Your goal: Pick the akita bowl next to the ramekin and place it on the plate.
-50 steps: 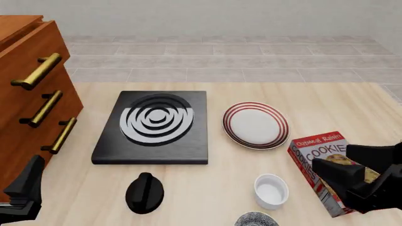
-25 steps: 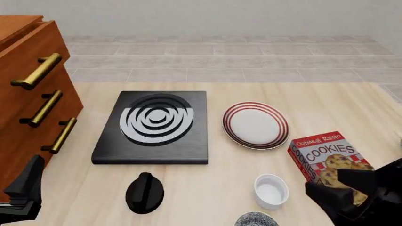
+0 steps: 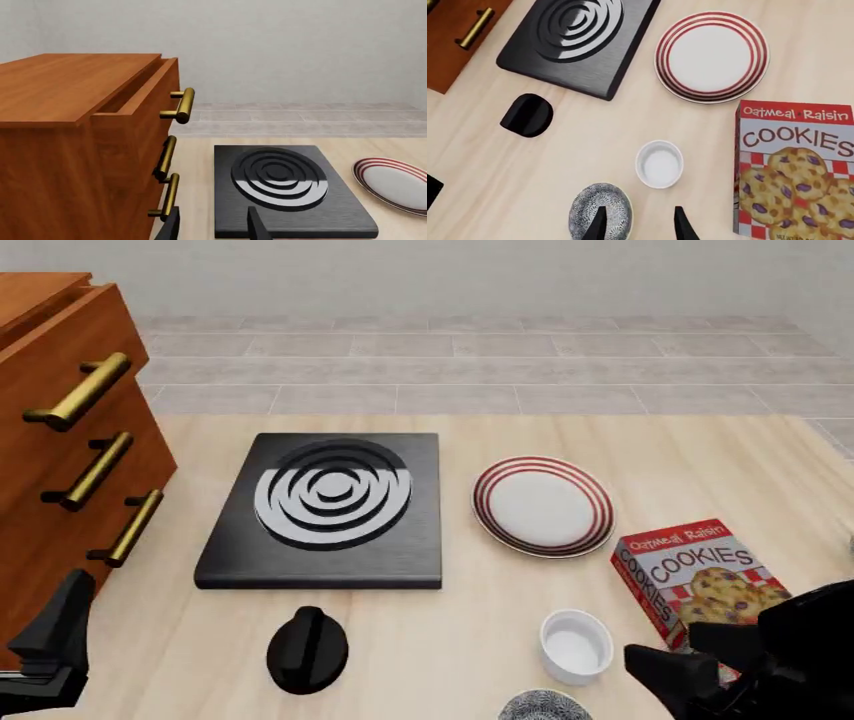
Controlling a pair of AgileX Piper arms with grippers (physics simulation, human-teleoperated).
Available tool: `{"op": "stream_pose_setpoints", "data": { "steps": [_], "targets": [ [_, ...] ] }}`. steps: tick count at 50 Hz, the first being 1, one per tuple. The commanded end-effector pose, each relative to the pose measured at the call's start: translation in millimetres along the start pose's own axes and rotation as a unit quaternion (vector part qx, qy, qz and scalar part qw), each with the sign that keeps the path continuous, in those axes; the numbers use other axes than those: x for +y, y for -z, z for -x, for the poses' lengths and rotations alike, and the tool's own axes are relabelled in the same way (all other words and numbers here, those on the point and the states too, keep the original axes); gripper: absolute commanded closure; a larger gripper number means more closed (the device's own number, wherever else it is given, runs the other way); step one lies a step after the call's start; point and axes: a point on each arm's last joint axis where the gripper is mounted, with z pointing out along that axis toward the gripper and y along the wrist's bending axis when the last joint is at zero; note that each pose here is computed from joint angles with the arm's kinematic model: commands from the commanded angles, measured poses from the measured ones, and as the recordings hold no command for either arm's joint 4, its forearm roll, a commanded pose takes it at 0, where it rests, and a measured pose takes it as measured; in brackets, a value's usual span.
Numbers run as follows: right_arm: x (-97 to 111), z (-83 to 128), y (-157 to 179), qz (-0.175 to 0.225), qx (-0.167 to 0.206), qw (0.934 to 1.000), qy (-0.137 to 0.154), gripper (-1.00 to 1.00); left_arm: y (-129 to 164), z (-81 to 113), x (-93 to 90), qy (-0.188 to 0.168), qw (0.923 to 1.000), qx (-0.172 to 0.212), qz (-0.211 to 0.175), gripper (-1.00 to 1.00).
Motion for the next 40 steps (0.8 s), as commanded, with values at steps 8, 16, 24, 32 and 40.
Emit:
{"op": "stream_pose_setpoints", "data": {
  "steps": [8,16,24,32,40],
  "targets": [
    [1.5,-6.8,-12.2,0.009,0.014,0.9996,-0.022,-1.00,0.0,0.0,0.0,0.000,1.0000,0.000,0.000,-1.00],
    [2.5,-11.7,-16.3,0.015,0.025,0.9992,-0.025,-1.00,0.0,0.0,0.0,0.000,1.0000,0.000,0.000,-1.00],
    [2.9,-13.5,-20.5,0.016,0.032,0.9991,-0.024,-1.00,0.0,0.0,0.0,0.000,1.0000,0.000,0.000,-1.00],
    [5.0,-17.0,-22.4,0.023,0.044,0.9985,-0.024,-1.00,0.0,0.0,0.0,0.000,1.0000,0.000,0.000,-1.00],
    [5.3,-24.3,-25.4,0.028,0.057,0.9976,-0.028,-1.00,0.0,0.0,0.0,0.000,1.0000,0.000,0.000,-1.00]
  ]
}}
